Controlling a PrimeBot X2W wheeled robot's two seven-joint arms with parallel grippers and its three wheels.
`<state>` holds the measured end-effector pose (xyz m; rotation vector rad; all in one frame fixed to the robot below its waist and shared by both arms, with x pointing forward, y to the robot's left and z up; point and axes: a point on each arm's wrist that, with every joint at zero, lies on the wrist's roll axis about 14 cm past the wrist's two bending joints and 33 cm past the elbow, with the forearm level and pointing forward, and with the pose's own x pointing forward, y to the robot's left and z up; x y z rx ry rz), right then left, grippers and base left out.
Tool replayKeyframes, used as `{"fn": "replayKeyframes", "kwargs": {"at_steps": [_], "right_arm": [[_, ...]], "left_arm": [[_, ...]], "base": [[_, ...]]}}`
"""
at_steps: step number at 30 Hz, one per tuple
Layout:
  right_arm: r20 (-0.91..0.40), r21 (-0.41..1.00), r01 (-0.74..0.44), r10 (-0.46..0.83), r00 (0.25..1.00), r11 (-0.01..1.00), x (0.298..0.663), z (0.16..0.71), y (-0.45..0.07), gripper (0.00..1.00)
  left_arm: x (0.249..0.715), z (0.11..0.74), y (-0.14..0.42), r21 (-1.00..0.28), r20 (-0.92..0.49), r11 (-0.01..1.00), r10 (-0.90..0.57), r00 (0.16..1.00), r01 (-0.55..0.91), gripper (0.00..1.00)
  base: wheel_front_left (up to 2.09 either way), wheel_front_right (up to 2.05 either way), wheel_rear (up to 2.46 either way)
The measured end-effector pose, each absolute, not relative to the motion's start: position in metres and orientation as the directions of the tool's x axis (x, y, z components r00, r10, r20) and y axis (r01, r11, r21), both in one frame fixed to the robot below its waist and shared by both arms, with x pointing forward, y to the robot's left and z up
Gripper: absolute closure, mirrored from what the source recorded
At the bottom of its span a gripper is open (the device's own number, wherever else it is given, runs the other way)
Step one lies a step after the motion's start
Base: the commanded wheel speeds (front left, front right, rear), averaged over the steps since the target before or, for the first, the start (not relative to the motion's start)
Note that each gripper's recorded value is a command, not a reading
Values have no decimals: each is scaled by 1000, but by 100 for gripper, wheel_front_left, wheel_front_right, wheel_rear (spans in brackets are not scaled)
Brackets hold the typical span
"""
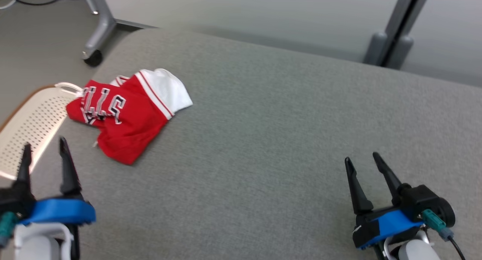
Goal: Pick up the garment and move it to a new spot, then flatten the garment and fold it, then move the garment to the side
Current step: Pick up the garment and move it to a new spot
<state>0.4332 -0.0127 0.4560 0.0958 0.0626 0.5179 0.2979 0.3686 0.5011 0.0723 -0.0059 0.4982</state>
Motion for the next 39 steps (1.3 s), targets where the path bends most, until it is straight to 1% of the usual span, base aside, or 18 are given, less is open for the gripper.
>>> {"fn": "replayKeyframes", "kwargs": {"at_steps": [8, 12, 16, 20, 23, 25, 26, 27, 29, 31, 35, 36, 37, 38, 39], "right_arm": [[-40, 34, -378, 379, 925, 925, 465, 448, -60, 0], [-58, 11, -317, 317, 947, 948, 474, 441, -86, 0], [-85, -12, -270, 268, 960, 963, 480, 431, -107, 0], [-93, -33, -243, 239, 967, 969, 486, 426, -121, 0], [-106, -37, -237, 232, 967, 971, 488, 421, -125, 0], [-120, -43, -243, 236, 964, 969, 488, 417, -125, 0], [-123, -48, -247, 240, 963, 968, 490, 416, -124, 0], [-118, -51, -250, 243, 963, 967, 491, 417, -124, 0], [-108, -59, -251, 244, 964, 966, 495, 421, -125, 0], [-101, -66, -254, 247, 964, 965, 496, 425, -125, 0], [-94, -66, -266, 259, 961, 962, 495, 429, -121, 0], [-95, -66, -268, 262, 960, 961, 495, 429, -120, 0], [-94, -66, -271, 264, 960, 960, 495, 430, -119, 0], [-93, -66, -273, 266, 959, 960, 494, 430, -119, 0], [-92, -66, -275, 268, 959, 959, 494, 431, -118, 0]], "left_arm": [[397, 527, 388, 121, 87, 900, 412, 907, -420, 0], [445, 526, 394, 155, 75, 912, 373, 925, -380, 0], [480, 493, 397, 178, -58, 925, 350, 935, -335, 0], [498, 447, 396, 176, -245, 937, 340, 908, -303, 0], [501, 412, 391, 159, -385, 945, 327, 863, -287, 0], [496, 387, 389, 151, -499, 948, 319, 806, -281, 0], [491, 372, 388, 130, -570, 948, 312, 760, -291, 0], [487, 364, 387, 123, -608, 947, 307, 732, -295, 0], [483, 356, 386, 122, -659, 947, 301, 689, -296, 0], [472, 344, 384, 109, -734, 946, 284, 616, -307, 0], [468, 340, 376, 75, -796, 948, 243, 554, -308, 0], [466, 339, 375, 65, -805, 948, 233, 546, -310, 52], [465, 338, 374, 66, -813, 951, 228, 536, -303, 78], [465, 338, 372, 63, -818, 953, 219, 531, -297, 100], [465, 338, 369, 56, -821, 955, 211, 531, -291, 100]], "base": [[0, 0, 0], [0, 0, 0], [0, 0, 0], [0, 0, 0], [0, 0, 0], [0, 0, 0], [0, 0, 0], [0, 0, 0], [0, 0, 0], [0, 0, 0], [0, 0, 0], [0, 0, 0], [0, 0, 0], [0, 0, 0], [0, 0, 0]]}}
